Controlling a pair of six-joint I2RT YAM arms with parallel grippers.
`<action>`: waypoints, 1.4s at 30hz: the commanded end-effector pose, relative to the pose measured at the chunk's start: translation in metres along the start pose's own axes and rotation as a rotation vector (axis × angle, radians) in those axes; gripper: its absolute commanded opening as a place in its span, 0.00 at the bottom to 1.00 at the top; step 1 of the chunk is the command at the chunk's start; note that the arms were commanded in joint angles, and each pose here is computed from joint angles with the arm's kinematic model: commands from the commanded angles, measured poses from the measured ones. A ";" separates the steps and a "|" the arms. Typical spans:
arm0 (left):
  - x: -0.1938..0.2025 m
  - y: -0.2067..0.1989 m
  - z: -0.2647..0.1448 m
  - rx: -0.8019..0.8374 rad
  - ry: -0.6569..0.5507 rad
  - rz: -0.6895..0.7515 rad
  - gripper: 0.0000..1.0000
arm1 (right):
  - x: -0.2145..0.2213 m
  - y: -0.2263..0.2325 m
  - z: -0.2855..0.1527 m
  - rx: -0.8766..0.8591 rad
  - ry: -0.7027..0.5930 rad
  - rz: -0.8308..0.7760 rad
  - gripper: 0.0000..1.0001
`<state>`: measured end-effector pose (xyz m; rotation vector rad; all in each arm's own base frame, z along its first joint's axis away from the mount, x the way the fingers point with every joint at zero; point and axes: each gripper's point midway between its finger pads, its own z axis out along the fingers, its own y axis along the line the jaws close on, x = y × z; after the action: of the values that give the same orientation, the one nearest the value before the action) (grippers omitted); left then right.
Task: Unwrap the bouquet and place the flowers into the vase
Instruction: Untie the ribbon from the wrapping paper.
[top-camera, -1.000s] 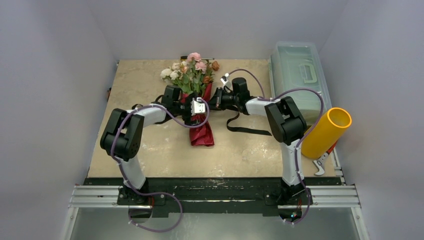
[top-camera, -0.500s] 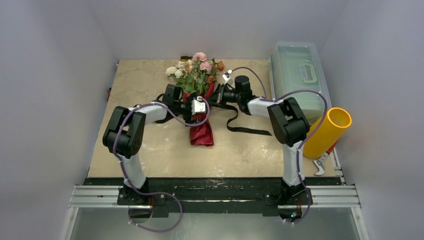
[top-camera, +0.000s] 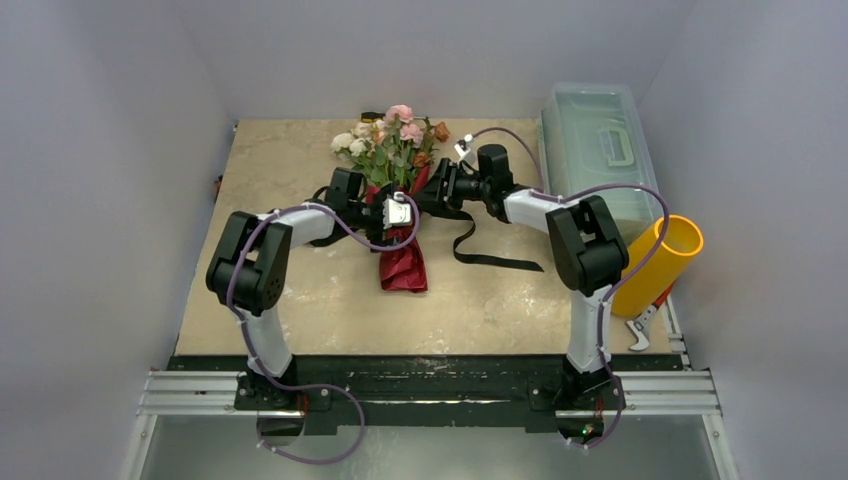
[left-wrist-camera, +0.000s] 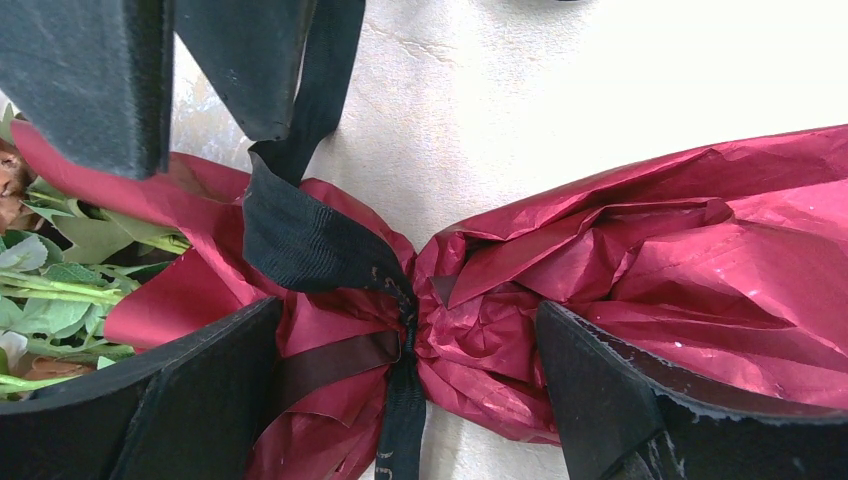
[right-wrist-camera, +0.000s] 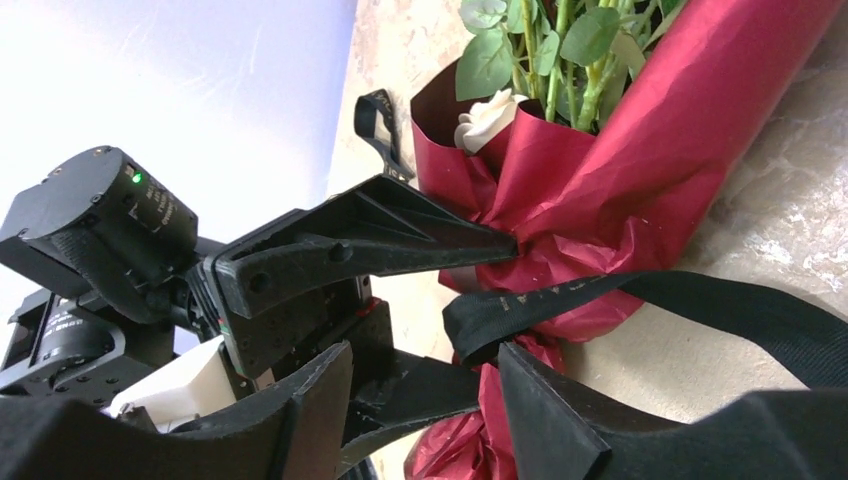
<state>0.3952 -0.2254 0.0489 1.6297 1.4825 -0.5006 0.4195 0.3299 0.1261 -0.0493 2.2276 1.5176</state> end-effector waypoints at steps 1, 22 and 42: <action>0.050 -0.035 0.000 0.088 0.142 -0.093 0.98 | -0.002 0.012 -0.004 0.005 -0.021 0.000 0.61; 0.057 -0.046 0.003 0.118 0.160 -0.078 0.98 | -0.006 0.010 0.027 -0.135 -0.035 0.188 0.59; 0.064 -0.049 0.010 0.140 0.186 -0.093 0.98 | 0.007 0.022 0.034 -0.209 0.002 0.241 0.25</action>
<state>0.3954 -0.2272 0.0440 1.6525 1.4814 -0.5174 0.4195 0.3685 0.0947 0.2750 2.2396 1.8079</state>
